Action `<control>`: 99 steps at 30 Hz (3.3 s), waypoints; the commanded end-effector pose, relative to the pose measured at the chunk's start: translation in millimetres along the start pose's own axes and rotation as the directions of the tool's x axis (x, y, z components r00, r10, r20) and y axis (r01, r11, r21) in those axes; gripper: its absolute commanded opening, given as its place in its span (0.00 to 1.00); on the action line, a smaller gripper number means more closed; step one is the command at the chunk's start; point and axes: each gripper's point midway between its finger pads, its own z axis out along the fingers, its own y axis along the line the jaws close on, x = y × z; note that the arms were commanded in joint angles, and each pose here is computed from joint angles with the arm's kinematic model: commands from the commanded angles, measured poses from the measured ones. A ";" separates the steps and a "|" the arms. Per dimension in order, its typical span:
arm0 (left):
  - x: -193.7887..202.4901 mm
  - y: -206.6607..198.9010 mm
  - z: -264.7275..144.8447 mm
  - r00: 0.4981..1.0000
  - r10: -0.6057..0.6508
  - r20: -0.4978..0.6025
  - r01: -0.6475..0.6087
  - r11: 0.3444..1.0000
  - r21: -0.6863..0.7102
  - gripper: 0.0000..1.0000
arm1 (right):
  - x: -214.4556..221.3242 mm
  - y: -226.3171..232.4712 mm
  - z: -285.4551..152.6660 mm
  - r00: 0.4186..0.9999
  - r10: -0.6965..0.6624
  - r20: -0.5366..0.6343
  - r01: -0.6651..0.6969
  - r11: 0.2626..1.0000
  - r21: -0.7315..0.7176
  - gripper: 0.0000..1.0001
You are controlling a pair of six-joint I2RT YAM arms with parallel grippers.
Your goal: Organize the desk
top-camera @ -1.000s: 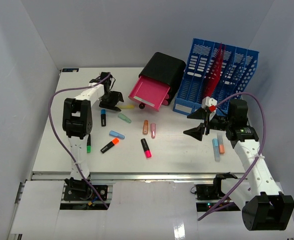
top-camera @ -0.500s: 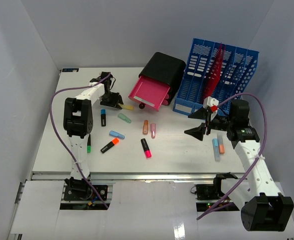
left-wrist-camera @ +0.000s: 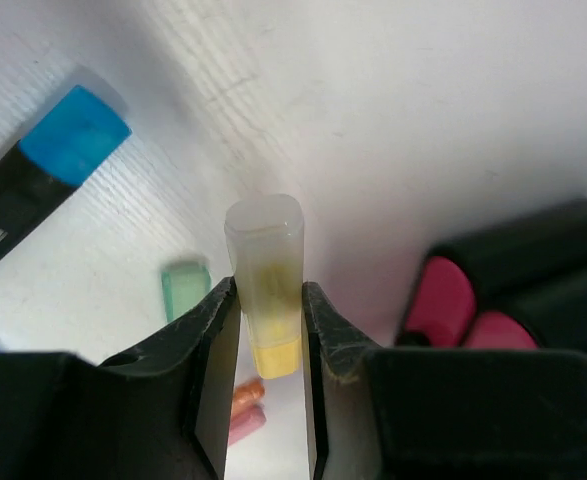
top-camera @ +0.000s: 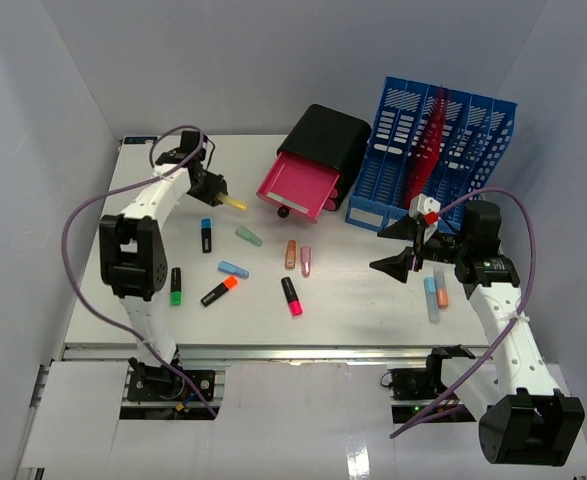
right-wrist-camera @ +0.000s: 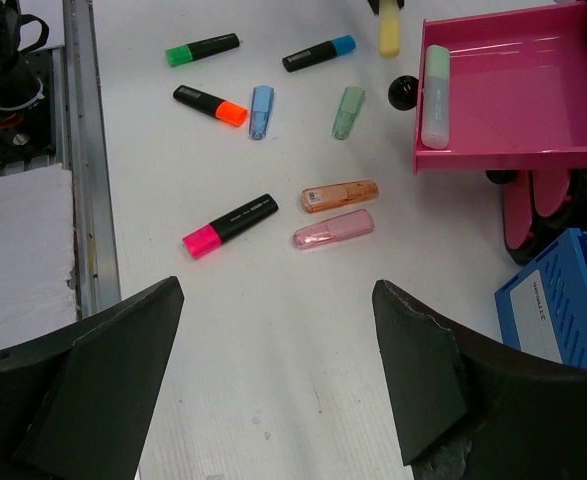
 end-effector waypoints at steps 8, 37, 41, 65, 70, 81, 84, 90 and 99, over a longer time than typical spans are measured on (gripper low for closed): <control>6.0 -80.4 -154.7 0.978 0.116 0.172 -0.179 0.890 0.420 0.00 | 0.6 -5.8 -3.8 1.000 -0.009 0.018 0.009 1.000 0.012 0.83; 124.7 -158.9 -108.4 0.965 0.258 -0.053 -0.195 0.836 0.512 0.55 | 2.5 -6.2 -6.1 1.000 -0.001 0.031 0.000 1.000 0.011 0.83; 127.1 -164.7 -119.4 0.958 0.280 -0.055 -0.205 0.810 0.550 0.66 | 1.9 -4.3 -5.9 0.999 -0.004 0.036 0.004 1.000 0.002 0.83; 73.2 54.9 -214.1 0.734 0.486 0.475 -0.678 0.565 0.470 0.92 | 13.2 8.6 2.9 0.999 -0.038 -0.003 0.038 0.996 -0.082 0.84; 78.1 99.4 -191.8 0.769 0.484 0.417 -0.637 0.635 0.438 0.92 | 20.1 8.1 9.8 0.999 -0.035 -0.040 0.031 0.996 -0.087 0.84; 102.7 134.2 -158.7 0.812 0.512 0.280 -0.582 0.680 0.446 0.92 | 34.7 -3.3 11.2 0.996 -0.015 -0.088 0.011 0.999 -0.049 0.84; 107.6 137.5 -156.7 0.825 0.504 0.258 -0.563 0.684 0.464 0.92 | 38.7 -6.1 11.2 0.995 -0.012 -0.099 0.008 0.999 -0.041 0.84; 113.9 147.3 -152.3 0.841 0.484 0.243 -0.536 0.683 0.496 0.92 | 50.1 -12.3 10.4 0.991 -0.032 -0.133 0.030 0.999 -0.014 0.84; 131.4 145.9 -154.3 0.845 0.491 0.213 -0.511 0.623 0.592 0.92 | 75.9 -31.4 -4.7 0.957 0.008 -0.291 0.028 0.992 0.120 0.84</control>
